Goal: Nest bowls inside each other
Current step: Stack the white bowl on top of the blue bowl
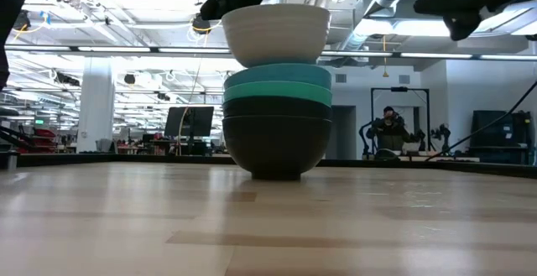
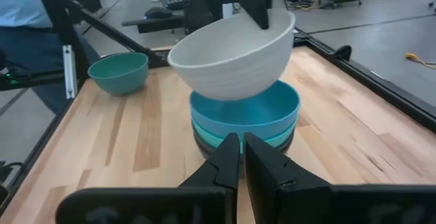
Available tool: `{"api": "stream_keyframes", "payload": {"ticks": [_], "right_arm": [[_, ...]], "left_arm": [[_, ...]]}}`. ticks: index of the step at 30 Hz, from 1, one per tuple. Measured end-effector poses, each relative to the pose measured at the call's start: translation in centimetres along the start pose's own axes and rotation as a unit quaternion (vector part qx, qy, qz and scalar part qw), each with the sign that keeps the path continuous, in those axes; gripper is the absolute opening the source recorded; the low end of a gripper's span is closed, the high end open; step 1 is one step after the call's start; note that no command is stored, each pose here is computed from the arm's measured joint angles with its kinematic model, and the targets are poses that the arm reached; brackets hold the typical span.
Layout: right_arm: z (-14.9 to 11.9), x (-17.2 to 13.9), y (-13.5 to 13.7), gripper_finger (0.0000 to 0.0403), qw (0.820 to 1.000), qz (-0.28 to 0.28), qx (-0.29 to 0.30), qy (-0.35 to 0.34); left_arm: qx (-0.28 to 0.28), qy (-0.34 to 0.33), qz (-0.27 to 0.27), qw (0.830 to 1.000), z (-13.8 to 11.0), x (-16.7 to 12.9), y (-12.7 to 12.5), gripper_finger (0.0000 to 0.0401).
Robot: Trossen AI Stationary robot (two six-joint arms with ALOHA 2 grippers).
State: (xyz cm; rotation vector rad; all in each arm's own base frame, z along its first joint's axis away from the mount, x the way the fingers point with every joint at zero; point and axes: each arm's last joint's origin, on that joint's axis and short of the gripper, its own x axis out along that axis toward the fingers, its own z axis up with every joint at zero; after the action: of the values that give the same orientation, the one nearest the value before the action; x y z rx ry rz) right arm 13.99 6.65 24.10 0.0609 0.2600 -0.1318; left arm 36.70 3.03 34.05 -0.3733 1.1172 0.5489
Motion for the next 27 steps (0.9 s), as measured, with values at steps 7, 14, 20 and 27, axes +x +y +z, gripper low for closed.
{"api": "stream_keyframes", "payload": {"ticks": [7,14,20,27], "right_arm": [[0.1,0.2,-0.3,0.0045,1.000,-0.009,0.003,0.000],[0.1,0.2,-0.3,0.0044,1.000,-0.009,0.003,0.000],[0.0,0.2,-0.3,0.0044,1.000,-0.009,0.002,0.001],[0.0,0.2,-0.3,0.0044,1.000,-0.010,0.002,0.002]], "left_arm": [[0.006,0.034,0.001,0.999,-0.7,2.3,0.4,0.0000],[-0.001,0.035,-0.015,0.999,-1.2,5.3,0.6,0.0000],[-0.003,0.031,-0.018,0.999,-1.3,6.7,1.0,0.0002],[0.013,0.016,-0.024,1.000,-0.9,7.0,1.3,0.0022]]}}
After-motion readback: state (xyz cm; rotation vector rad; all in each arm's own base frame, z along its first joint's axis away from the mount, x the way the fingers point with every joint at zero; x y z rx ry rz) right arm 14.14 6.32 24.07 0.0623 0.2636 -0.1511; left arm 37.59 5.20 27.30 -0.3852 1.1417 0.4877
